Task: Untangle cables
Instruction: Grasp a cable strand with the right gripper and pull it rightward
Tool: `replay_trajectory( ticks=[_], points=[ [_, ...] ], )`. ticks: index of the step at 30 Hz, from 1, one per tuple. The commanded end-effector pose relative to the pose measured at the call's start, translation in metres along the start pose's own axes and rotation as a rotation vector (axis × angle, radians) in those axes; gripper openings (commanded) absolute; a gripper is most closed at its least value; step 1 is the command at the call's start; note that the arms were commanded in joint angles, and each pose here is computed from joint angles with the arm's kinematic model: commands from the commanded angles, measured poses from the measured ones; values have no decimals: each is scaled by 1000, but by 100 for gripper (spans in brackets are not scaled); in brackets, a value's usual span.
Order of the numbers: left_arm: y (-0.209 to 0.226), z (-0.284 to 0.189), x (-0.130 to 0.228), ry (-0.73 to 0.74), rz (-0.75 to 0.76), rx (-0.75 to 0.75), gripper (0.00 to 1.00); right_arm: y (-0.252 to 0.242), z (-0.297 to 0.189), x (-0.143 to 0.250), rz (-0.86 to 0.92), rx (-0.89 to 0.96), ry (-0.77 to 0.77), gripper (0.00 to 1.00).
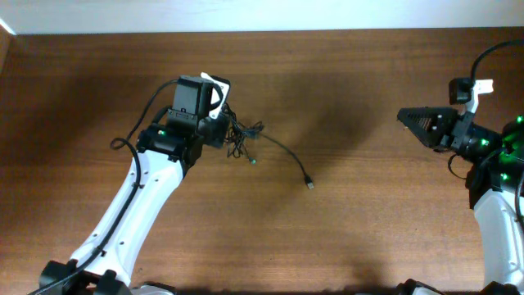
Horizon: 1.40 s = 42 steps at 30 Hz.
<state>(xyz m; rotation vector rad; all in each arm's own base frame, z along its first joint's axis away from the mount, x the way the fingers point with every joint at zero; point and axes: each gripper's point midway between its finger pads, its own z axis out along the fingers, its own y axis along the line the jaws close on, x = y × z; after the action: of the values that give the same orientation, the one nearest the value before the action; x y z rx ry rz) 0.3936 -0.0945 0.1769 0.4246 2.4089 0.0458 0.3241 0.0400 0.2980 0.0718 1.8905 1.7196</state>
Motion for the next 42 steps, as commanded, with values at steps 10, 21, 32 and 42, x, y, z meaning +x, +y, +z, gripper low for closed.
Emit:
replay_trajectory(
  ticks=[10, 21, 32, 42],
  points=[
    [-101, -125, -77, -509, 235, 649, 0, 25, 44, 31, -219, -87, 159, 90],
    [-126, -154, -70, -543, 276, 856, 0, 46, 97, 85, -594, -254, 316, 89],
    [-143, -171, -48, -438, 199, 1054, 0, 41, 102, 74, -1067, -265, 215, 84],
    [-175, -192, -58, -402, 116, 1162, 0, 40, 102, 75, -1319, -299, 185, 77]
  ],
)
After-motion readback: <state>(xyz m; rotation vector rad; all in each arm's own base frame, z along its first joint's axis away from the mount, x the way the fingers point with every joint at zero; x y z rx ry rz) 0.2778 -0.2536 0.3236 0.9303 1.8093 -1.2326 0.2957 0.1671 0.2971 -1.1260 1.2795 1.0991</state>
